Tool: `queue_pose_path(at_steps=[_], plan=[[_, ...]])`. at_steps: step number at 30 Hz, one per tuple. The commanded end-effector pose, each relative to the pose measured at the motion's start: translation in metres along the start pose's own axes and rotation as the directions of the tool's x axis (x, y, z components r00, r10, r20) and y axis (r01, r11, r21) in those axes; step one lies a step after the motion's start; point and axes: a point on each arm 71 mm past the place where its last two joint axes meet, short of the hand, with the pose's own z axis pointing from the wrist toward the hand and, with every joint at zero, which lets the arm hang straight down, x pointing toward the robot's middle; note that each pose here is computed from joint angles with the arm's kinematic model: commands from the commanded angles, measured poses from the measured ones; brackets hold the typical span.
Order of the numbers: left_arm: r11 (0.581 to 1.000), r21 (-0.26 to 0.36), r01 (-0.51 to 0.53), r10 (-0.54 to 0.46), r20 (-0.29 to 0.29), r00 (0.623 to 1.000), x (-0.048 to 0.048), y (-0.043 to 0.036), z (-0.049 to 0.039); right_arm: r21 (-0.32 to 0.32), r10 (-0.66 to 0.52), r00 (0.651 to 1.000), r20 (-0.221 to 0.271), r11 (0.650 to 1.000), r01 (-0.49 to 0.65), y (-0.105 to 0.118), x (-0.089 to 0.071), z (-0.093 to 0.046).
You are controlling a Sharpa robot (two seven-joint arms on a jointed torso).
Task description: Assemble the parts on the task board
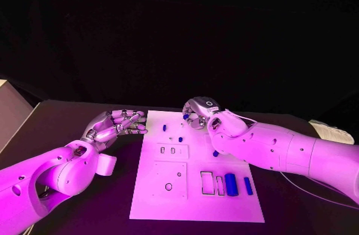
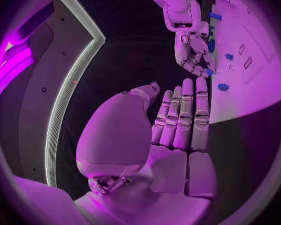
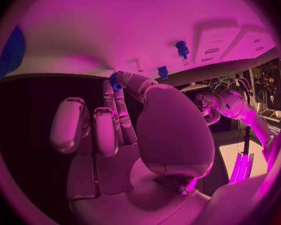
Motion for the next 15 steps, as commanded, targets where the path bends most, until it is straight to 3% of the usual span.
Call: queue_pose_path(at_steps=[1,15], plan=[[1.000,0.007,0.004,-0.004,-0.026,1.000,0.0030,-0.0008,0.0006,-0.009,-0.014,1.000,-0.007,1.000,0.014,0.0012,0.0009,0.0013],[1.000,0.004,0.005,-0.005,-0.029,1.000,0.0034,0.0000,0.0016,-0.002,-0.027,0.999,-0.022,1.000,0.027,-0.0011,0.0034,0.0050]])
